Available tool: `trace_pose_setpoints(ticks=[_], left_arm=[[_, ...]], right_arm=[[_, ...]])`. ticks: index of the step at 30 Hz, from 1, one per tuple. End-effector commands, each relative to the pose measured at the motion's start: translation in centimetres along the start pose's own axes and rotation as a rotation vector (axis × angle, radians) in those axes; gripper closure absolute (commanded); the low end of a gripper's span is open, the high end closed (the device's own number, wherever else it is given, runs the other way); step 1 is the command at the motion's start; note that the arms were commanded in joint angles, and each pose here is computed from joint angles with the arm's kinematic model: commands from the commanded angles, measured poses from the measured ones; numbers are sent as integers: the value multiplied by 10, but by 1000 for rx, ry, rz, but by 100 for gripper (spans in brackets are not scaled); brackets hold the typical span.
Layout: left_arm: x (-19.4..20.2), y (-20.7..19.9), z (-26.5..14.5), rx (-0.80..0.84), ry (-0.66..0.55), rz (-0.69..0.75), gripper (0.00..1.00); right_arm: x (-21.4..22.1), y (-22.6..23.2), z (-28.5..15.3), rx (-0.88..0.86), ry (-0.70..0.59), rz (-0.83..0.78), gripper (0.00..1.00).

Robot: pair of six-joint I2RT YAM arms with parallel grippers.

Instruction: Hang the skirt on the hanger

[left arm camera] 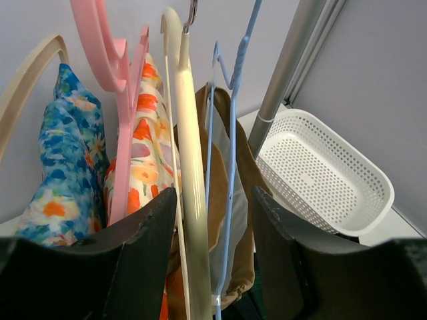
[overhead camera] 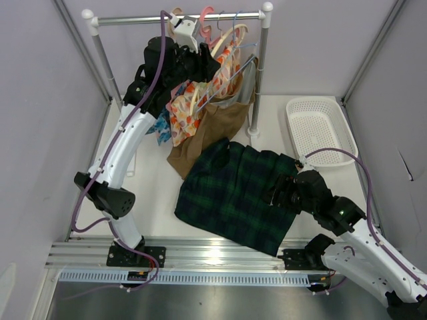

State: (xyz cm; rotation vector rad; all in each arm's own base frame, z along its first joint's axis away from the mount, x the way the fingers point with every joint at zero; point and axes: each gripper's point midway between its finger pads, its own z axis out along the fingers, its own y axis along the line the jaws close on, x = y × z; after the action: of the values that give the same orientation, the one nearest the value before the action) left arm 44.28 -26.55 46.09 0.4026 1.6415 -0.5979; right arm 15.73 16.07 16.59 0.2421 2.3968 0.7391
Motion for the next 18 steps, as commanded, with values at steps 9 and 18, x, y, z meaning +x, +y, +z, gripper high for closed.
trace_pose_setpoints(ticks=[9,18], left_arm=[[-19,3,-5,-19,-45,11,63],[-34,-4,-13,-16,-89,34,99]], right_arm=[[-4,5,1,-24,-18,10,26],[-4,5,2,-23,-19,9,26]])
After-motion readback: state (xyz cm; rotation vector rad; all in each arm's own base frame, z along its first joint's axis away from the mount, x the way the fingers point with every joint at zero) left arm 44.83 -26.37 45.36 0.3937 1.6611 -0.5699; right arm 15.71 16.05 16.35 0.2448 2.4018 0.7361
